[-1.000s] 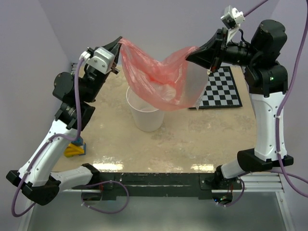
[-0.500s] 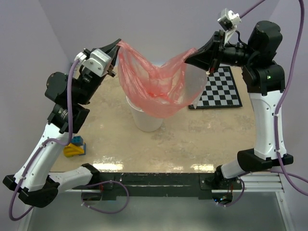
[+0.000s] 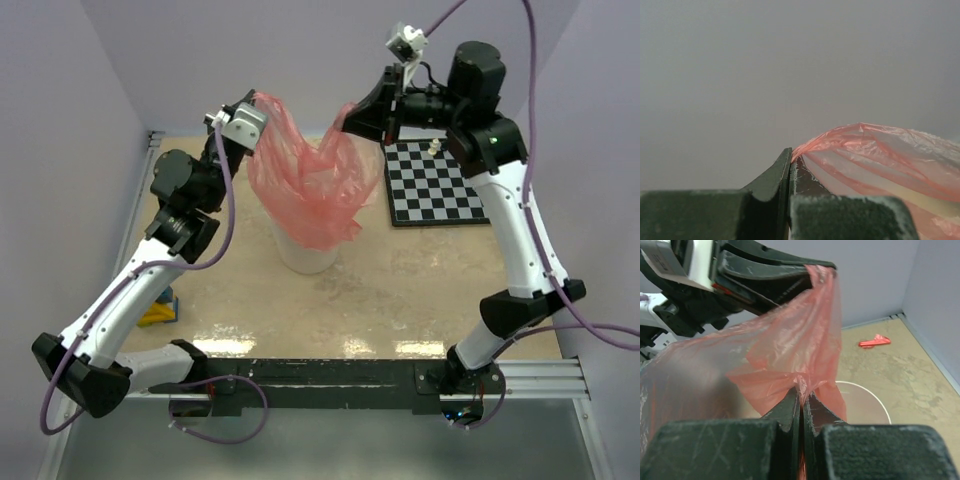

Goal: Put the trash bags into the trash bin

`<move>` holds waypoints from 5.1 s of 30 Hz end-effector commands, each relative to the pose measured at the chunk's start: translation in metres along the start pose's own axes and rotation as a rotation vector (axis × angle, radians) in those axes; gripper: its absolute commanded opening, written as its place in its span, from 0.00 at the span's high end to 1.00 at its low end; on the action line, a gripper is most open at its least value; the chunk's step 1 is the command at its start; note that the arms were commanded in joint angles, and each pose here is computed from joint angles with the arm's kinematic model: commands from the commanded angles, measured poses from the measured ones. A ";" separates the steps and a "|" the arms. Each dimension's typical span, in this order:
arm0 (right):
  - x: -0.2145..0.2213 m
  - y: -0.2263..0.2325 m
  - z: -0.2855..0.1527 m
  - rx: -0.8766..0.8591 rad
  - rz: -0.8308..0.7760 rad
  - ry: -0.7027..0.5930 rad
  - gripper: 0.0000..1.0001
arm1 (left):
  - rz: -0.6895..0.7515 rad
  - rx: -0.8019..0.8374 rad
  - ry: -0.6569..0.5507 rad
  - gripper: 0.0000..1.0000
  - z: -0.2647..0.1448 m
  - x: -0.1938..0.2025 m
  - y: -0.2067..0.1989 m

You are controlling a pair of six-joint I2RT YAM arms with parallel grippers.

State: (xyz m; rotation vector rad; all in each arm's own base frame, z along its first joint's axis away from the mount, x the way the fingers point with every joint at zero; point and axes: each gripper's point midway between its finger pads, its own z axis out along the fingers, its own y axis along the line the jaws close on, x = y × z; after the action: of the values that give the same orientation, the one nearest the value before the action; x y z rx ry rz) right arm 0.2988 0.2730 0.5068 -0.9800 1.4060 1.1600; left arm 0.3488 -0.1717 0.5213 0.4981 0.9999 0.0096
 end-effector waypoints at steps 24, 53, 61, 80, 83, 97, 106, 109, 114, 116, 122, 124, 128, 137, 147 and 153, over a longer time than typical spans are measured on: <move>0.055 -0.083 0.070 0.032 -0.034 0.017 1.00 | 0.014 -0.135 0.092 1.00 0.017 0.076 0.017; 0.092 -0.130 0.005 0.247 0.060 0.047 1.00 | -0.397 -0.005 0.077 1.00 0.092 0.093 -0.077; 0.125 -0.147 0.002 0.318 0.106 0.104 1.00 | -0.119 0.021 0.245 1.00 -0.003 0.138 -0.025; 0.243 -0.199 0.026 0.294 0.339 0.271 1.00 | -0.128 0.331 0.751 1.00 -0.056 0.274 -0.047; 0.249 -0.178 0.016 0.279 0.372 0.289 1.00 | -0.198 0.473 0.787 1.00 -0.095 0.264 -0.072; 0.261 -0.129 -0.023 0.348 0.413 0.345 0.78 | -0.189 0.675 0.820 0.71 -0.197 0.225 -0.096; 0.192 -0.191 -0.109 0.507 0.179 0.310 0.50 | 0.163 0.663 0.681 0.23 -0.193 0.189 -0.053; 0.167 -0.169 -0.115 0.358 -0.069 0.384 0.44 | 0.234 0.733 0.590 0.20 -0.193 0.162 -0.053; 0.143 -0.118 -0.102 0.171 -0.622 0.451 0.32 | 0.225 0.827 0.279 0.19 -0.165 0.095 -0.070; 0.135 -0.099 -0.085 0.155 -0.778 0.456 0.28 | 0.163 0.836 0.225 0.21 -0.146 0.080 -0.077; 0.153 -0.073 -0.039 -0.005 -0.907 0.499 0.26 | 0.149 1.061 0.201 0.28 -0.123 0.083 -0.122; 0.165 -0.069 -0.026 -0.060 -0.922 0.530 0.28 | 0.154 1.079 0.190 0.29 -0.118 0.084 -0.134; 0.191 -0.064 -0.020 -0.118 -0.914 0.613 0.30 | 0.139 1.097 0.232 0.32 -0.109 0.097 -0.143; 0.204 -0.062 -0.013 -0.129 -0.832 0.618 0.62 | 0.069 1.039 0.374 0.57 -0.099 0.122 -0.143; 0.176 -0.008 -0.016 -0.085 -0.945 0.474 1.00 | -0.095 1.038 0.402 1.00 -0.128 0.108 -0.150; 0.203 0.026 -0.029 -0.083 -1.042 0.435 1.00 | -0.123 1.085 0.367 1.00 -0.185 0.110 -0.164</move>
State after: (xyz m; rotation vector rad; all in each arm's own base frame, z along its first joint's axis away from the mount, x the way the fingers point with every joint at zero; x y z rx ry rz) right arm 0.2455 0.2539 0.3171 -1.8211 0.9541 0.2863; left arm 0.2564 -0.2184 0.2927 1.4520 1.4100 -0.5189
